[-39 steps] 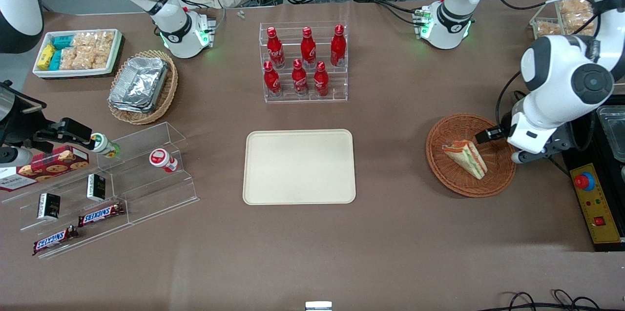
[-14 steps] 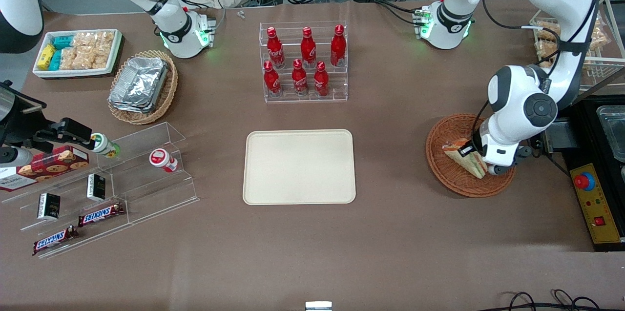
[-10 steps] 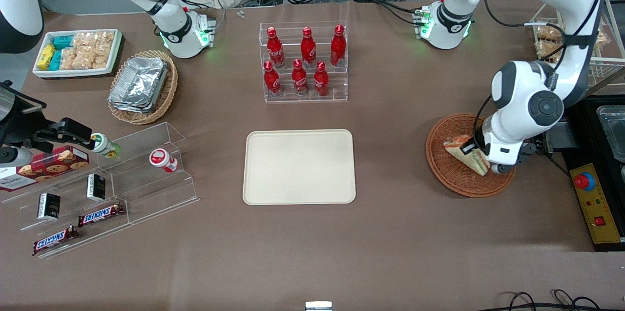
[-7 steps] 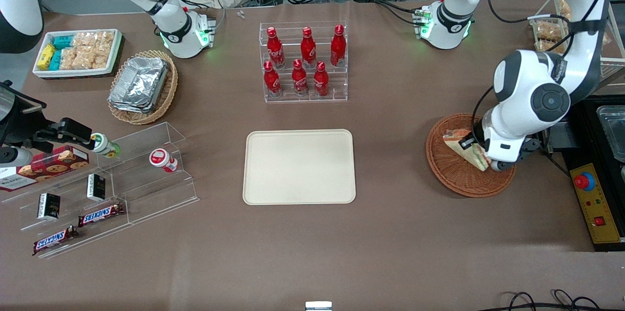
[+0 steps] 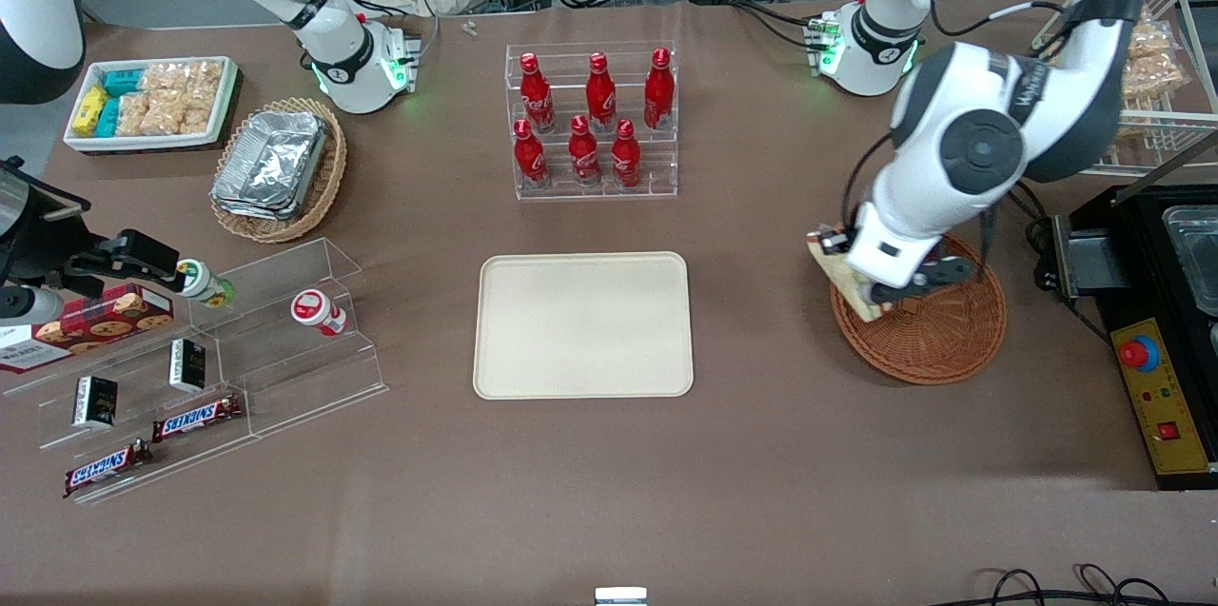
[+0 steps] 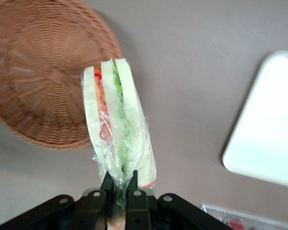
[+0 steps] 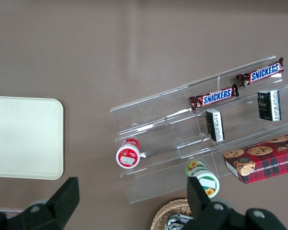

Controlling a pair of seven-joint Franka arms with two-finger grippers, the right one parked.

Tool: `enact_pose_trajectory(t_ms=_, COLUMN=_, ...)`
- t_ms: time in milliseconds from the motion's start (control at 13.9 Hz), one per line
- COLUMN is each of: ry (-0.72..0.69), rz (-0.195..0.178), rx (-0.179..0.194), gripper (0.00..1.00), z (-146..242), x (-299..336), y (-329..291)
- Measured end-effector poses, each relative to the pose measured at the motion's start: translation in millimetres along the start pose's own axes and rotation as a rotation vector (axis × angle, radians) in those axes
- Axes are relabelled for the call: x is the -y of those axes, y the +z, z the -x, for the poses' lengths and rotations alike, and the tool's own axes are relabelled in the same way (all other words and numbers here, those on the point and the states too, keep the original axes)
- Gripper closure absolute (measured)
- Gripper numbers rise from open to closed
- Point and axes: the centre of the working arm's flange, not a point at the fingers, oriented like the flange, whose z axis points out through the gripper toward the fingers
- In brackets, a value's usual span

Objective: Place sandwich from basket to tray
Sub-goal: 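Lift the sandwich and carry it toward the cream tray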

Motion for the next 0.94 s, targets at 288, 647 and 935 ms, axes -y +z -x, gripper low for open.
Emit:
enact_pose_trajectory(t_ms=288, ry=0.148, rz=0.032, rx=-0.001, gripper=0.86, z=25.2, x=-69.7, y=-3.6)
enact_pose_trajectory(t_ms=647, ry=0.287, rz=0.035, rx=0.012, gripper=0.86, z=32.3, x=-139.0, y=19.7)
enact_pose_trajectory(t_ms=935, ry=0.372, rz=0.042, rx=0.020, gripper=0.86, z=26.5, x=-188.3, y=77.1)
